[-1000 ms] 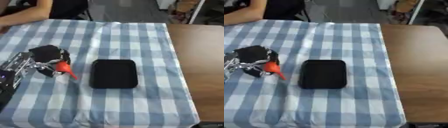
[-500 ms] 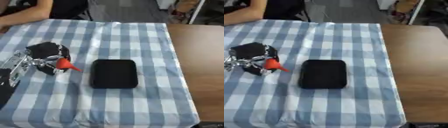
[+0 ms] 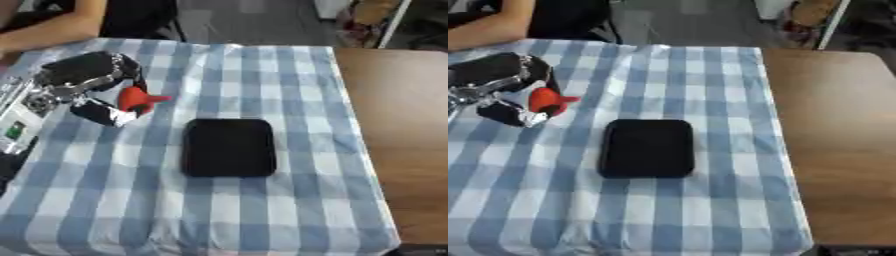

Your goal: Pick up objects on the table and place them in the box.

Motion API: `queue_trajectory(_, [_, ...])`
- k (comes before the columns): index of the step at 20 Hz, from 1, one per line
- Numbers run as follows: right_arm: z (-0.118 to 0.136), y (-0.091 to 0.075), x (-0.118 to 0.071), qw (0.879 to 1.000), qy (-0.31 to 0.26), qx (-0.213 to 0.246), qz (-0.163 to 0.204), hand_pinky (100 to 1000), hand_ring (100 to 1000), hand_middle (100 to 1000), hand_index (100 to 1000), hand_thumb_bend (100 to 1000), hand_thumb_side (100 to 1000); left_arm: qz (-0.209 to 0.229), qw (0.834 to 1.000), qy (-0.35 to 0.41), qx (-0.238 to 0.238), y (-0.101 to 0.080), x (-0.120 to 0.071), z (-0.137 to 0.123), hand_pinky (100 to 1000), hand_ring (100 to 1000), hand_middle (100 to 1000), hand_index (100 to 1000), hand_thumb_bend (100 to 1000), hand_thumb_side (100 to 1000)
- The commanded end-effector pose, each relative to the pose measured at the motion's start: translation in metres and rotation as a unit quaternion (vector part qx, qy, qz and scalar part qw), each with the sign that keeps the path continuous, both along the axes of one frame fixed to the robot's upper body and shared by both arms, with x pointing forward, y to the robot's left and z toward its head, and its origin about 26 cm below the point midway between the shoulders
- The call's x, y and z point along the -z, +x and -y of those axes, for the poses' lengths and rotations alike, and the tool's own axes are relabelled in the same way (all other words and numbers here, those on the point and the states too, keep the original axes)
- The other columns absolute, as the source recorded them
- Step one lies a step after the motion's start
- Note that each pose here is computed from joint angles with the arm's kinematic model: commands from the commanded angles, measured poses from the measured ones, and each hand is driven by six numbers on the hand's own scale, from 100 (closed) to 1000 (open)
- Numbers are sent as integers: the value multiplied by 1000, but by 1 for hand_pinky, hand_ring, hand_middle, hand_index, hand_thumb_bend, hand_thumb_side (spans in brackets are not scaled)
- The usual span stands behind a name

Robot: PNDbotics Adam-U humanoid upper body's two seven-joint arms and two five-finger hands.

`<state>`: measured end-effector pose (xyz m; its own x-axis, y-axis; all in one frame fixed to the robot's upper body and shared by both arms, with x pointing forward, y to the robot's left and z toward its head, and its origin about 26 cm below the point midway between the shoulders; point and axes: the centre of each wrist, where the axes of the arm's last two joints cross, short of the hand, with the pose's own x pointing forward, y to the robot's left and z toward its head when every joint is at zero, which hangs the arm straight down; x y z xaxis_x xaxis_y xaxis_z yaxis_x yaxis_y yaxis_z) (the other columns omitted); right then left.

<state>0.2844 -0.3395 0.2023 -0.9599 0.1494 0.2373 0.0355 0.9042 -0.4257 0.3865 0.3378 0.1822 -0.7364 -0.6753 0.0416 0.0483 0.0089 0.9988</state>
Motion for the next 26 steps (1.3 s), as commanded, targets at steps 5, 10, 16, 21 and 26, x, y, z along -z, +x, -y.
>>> queue_trajectory(5, [2,-3,-9,1000,-14,0,11,585,782,825,870,100,400,19,1000,7,17,0,-27,7,100,134,364,444,100,289])
queue_trajectory(10, [1,-2,-9,1000,-14,-1,10,585,782,825,870,100,400,18,999,4,44,9,-30,26,100,137,357,439,100,296])
queue_trajectory(16, [0,-2,-8,1000,-13,-5,9,585,782,825,870,100,401,19,995,17,99,25,-29,65,100,140,349,437,100,294])
queue_trajectory(21, [-1,-1,-9,1000,-13,-9,10,584,781,825,870,100,401,26,989,42,141,36,-22,97,100,142,344,437,100,283])
queue_trajectory(26, [-2,-1,-9,1000,-13,-12,10,585,782,825,870,100,400,27,984,59,169,42,-11,115,100,143,343,438,100,276])
